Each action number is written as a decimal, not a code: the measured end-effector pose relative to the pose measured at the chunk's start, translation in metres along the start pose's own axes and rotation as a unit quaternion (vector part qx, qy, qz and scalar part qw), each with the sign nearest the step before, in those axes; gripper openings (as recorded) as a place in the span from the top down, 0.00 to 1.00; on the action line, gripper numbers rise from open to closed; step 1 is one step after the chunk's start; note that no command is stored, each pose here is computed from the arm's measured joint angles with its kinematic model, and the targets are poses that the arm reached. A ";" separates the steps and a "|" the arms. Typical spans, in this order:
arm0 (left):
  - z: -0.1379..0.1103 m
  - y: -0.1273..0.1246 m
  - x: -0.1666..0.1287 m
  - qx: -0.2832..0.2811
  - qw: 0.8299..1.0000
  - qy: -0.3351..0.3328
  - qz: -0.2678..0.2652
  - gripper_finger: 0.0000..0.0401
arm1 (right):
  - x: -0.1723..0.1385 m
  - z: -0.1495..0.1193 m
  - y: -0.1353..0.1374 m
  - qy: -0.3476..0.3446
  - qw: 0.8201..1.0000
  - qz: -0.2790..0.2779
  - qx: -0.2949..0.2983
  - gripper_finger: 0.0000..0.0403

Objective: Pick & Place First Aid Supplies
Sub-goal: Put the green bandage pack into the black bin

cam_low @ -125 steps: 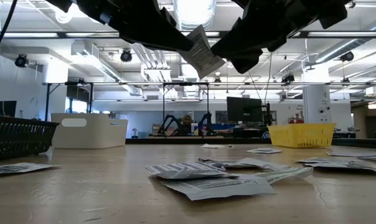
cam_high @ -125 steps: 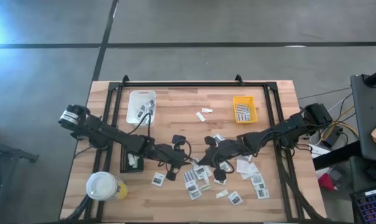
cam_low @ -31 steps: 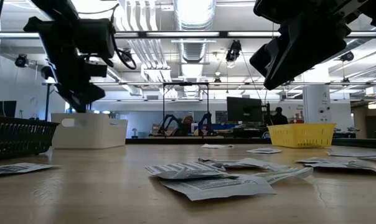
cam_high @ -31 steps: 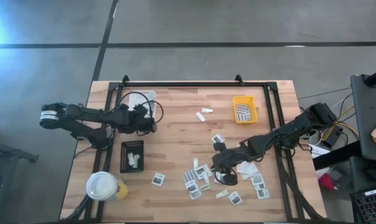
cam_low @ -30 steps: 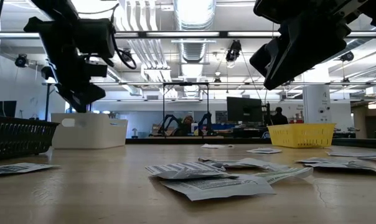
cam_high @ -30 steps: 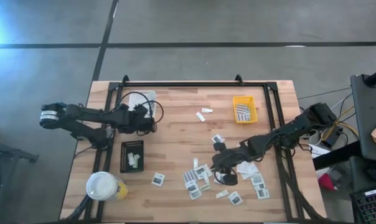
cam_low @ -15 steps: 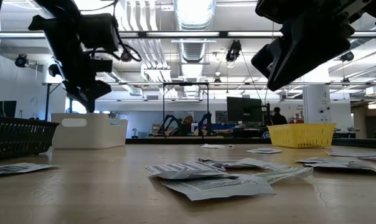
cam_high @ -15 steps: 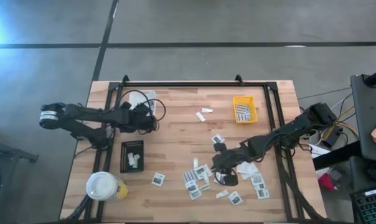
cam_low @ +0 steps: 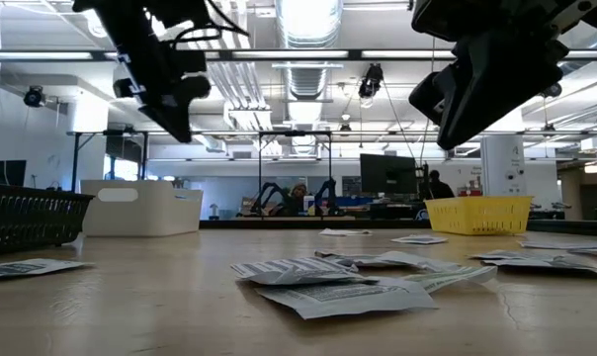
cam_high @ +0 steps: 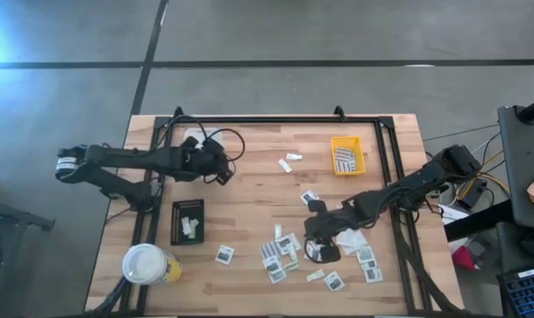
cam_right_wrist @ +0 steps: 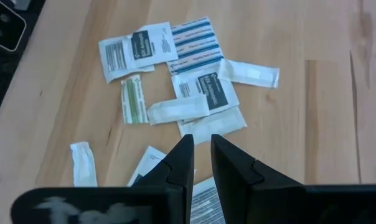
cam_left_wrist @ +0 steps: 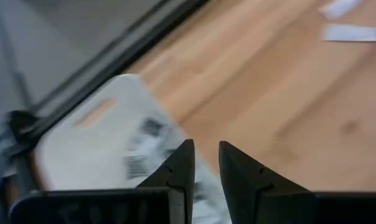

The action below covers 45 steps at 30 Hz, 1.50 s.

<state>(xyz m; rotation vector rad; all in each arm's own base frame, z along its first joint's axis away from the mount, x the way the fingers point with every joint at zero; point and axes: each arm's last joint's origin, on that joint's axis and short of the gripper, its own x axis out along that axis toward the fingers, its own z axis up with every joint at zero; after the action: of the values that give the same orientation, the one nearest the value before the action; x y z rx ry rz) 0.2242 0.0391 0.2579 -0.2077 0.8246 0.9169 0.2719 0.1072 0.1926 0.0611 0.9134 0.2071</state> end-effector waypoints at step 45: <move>-0.045 -0.192 0.041 0.210 0.878 -0.082 -0.423 0.83 | 0.001 0.002 -0.002 -0.027 0.999 -0.046 0.008 0.87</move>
<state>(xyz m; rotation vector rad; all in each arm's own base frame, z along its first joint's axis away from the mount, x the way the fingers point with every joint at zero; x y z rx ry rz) 0.3619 -0.0753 0.1645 -0.0885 0.6546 -0.0794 0.2743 0.1054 0.1933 0.0389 0.8615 0.1115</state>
